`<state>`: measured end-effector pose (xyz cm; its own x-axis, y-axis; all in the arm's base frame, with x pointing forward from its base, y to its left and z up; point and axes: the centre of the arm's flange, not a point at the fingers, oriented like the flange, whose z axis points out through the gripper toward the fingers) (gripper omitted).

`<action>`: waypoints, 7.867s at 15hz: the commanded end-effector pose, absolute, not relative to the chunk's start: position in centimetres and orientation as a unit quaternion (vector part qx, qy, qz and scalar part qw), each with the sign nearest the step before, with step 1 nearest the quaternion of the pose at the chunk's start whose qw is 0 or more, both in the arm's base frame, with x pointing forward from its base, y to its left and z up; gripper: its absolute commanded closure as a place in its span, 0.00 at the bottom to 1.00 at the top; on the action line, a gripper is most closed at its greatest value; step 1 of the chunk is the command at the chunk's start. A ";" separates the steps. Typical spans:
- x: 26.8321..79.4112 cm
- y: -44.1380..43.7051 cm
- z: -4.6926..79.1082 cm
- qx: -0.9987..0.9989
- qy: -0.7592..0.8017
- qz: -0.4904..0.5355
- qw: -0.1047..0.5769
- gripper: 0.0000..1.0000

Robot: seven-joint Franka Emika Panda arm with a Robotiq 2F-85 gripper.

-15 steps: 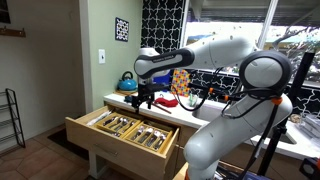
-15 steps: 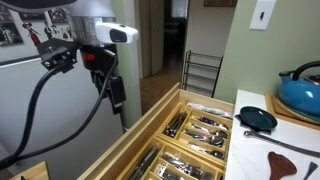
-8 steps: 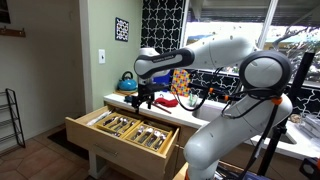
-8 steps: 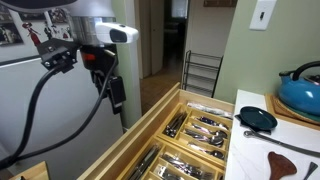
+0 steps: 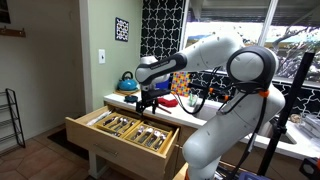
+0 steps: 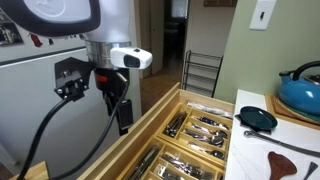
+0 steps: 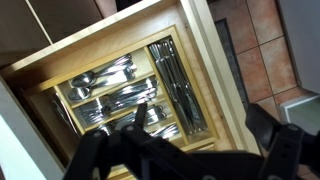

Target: Remove a spoon from the middle compartment of the opened drawer and put it on the counter top, Remove a fork from the middle compartment of the drawer and put it on the counter top

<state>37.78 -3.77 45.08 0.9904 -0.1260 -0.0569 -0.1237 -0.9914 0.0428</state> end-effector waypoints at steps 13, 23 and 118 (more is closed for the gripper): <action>39.5 -10.0 37.1 0.984 -0.162 -0.057 0.034 0.00; 41.8 -12.7 34.3 0.982 -0.188 -0.010 0.008 0.00; 70.7 -13.1 20.5 0.939 -0.315 0.137 -0.022 0.98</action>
